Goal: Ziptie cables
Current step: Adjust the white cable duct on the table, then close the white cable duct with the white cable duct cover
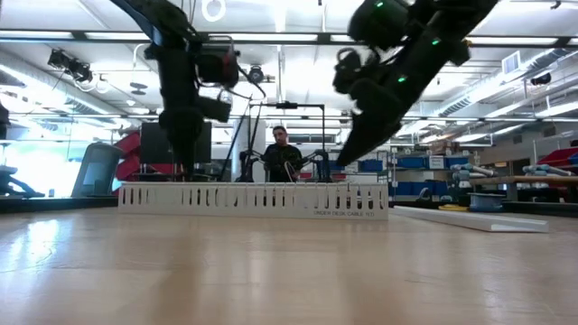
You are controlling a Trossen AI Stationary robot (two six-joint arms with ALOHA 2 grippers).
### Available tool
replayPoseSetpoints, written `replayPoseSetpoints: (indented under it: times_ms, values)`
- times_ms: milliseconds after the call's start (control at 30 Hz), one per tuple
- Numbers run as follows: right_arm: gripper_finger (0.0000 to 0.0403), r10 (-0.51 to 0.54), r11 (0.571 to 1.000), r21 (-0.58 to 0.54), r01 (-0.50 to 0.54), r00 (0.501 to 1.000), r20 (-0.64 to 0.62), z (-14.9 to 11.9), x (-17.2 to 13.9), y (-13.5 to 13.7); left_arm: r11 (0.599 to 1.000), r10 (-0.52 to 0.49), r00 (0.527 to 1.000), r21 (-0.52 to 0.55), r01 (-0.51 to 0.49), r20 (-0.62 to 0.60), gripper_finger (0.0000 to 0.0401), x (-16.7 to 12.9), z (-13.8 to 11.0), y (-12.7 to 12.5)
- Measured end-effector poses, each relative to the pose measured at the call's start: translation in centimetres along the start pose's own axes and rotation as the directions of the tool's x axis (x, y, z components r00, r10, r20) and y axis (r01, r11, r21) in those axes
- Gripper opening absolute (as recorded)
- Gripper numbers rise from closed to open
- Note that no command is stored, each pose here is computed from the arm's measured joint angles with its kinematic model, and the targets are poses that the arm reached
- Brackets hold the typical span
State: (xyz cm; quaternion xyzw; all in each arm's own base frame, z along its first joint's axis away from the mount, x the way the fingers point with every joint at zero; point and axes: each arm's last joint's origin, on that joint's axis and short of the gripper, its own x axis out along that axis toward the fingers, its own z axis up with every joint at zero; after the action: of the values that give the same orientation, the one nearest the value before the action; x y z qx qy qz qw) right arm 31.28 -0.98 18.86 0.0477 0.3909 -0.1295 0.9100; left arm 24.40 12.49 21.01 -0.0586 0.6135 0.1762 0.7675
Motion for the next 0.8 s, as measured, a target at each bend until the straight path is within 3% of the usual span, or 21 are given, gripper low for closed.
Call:
replayPoseSetpoints:
  times_ms: [233, 467, 667, 800]
  values:
    - [0.0, -0.119, 0.98, 0.161, 0.115, 0.993, 0.018, -4.1, -5.0, -0.4, 0.999, 0.007, 0.996, -0.041, -0.003, 0.088, 0.0004, -1.8, -1.8, -1.3]
    - [0.0, -0.112, 0.913, 0.396, 0.1, 0.994, 0.006, -9.7, -7.5, 0.2, 0.998, -0.058, 0.979, 0.007, 0.058, 0.195, 0.0004, -1.2, -2.0, -5.5]
    - [0.0, -0.146, 0.88, 0.455, 0.137, 0.989, -0.014, -12.1, -8.6, 2.3, 0.99, -0.143, 0.925, 0.069, 0.126, 0.353, 0.0005, -0.8, -1.8, -9.3]
    - [0.0, -0.159, 0.851, 0.507, 0.136, 0.987, 0.002, -13.3, -9.2, 3.8, 0.986, -0.166, 0.871, 0.069, 0.151, 0.462, 0.0005, -0.9, -1.3, -10.5]
